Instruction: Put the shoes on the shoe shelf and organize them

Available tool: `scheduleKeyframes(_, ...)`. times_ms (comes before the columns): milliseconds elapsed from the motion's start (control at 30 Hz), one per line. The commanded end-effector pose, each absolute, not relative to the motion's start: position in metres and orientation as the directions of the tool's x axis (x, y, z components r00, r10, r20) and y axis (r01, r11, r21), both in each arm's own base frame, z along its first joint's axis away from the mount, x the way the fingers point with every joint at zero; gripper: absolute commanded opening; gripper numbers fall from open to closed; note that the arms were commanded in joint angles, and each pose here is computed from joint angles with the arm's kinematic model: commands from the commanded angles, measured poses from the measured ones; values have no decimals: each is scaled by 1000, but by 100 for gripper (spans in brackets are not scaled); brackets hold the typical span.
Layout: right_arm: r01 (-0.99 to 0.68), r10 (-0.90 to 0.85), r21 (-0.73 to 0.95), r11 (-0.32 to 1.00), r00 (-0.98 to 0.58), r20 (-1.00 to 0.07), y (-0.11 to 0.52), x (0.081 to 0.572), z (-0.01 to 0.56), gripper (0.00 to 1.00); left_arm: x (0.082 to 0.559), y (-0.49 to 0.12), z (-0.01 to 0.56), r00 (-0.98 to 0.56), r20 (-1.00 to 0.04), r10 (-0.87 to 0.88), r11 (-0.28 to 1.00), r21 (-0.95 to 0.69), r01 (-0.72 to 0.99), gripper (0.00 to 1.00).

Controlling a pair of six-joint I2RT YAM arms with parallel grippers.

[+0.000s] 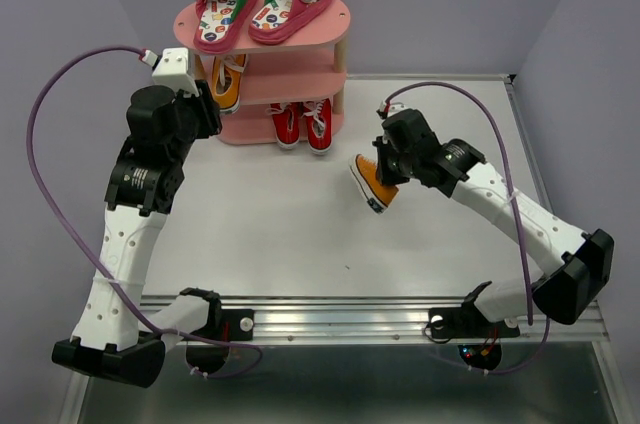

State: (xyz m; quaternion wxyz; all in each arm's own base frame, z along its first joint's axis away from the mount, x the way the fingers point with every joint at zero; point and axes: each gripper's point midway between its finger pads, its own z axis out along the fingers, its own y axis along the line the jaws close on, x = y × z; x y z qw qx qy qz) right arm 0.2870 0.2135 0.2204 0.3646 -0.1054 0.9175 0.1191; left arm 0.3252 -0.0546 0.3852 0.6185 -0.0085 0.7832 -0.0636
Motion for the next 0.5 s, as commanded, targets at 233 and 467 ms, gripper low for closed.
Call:
scheduleKeyframes(233,-388,-212,164,907,-757,-618,242,268,145,1,324,-52,406,-157,-983,-100,992,-111,64,50)
scheduleKeyframes(467,-371,-238,140,918,-798,-554,244,261,93,16,330,-55,398,-174,-980,-96,991,-110,71,50)
